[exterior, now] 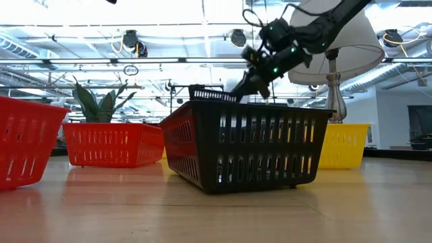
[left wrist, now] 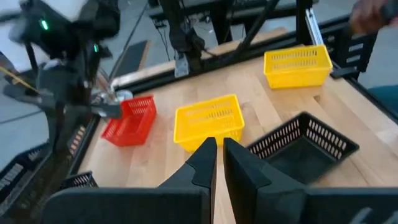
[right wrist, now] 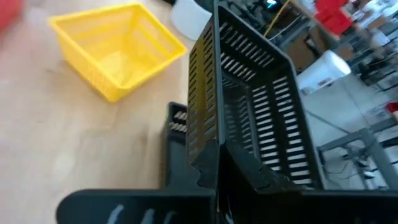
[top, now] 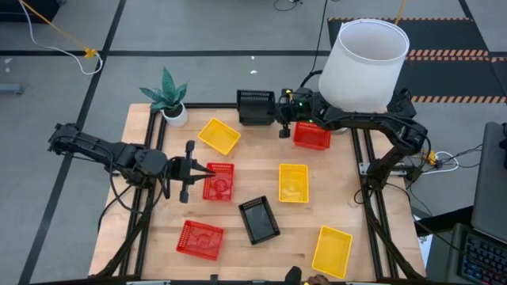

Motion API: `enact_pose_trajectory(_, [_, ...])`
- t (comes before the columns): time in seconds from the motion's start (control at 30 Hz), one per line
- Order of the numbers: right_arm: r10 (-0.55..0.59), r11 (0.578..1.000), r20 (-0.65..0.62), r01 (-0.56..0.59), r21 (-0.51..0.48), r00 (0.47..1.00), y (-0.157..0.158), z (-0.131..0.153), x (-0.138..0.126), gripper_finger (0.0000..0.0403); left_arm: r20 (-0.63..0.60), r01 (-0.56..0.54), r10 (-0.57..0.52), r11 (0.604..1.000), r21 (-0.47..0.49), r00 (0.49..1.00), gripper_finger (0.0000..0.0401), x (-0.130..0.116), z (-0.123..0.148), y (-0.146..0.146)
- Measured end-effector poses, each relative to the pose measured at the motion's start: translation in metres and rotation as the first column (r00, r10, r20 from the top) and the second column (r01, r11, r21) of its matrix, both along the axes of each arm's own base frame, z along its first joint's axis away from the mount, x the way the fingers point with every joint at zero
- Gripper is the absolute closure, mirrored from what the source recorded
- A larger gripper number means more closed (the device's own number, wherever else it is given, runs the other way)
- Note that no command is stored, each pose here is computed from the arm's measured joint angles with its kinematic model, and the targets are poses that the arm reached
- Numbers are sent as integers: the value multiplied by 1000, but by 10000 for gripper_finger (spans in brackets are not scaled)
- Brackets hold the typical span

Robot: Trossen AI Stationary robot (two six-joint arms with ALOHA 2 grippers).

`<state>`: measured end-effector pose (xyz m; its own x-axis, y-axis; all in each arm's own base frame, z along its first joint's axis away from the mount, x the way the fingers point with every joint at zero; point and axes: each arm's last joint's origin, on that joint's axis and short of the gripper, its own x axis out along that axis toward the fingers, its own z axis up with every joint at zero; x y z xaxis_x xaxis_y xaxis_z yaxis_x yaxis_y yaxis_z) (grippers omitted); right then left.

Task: Stack baskets by color
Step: Stack the center black basket on the top black basket

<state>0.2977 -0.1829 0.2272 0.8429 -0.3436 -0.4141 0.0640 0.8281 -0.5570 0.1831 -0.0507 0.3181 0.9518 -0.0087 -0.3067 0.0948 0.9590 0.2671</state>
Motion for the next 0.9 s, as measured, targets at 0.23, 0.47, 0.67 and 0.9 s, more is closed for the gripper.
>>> enact_pose_trajectory(0.23, [-25, 1000, -30, 25, 2, 999, -14, -19, 2, 399, 16, 0, 0, 1000, 11, 1000, 368, 1, 1, 1])
enact_pose_trajectory(0.47, [5, 1000, -36, -4, 16, 999, -17, -23, 1, 399, 18, -7, 6, 999, 39, 1000, 368, 2, 2, 4])
enact_pose_trajectory(0.67, [24, 1000, -33, -24, 6, 999, -21, -23, -1, 399, 19, -27, 26, 999, 37, 999, 368, 3, 2, 7])
enact_pose_trajectory(0.9, [22, 999, -59, -19, 42, 998, -26, -38, 1, 399, 21, -33, 32, 999, 34, 999, 368, 3, 2, 8])
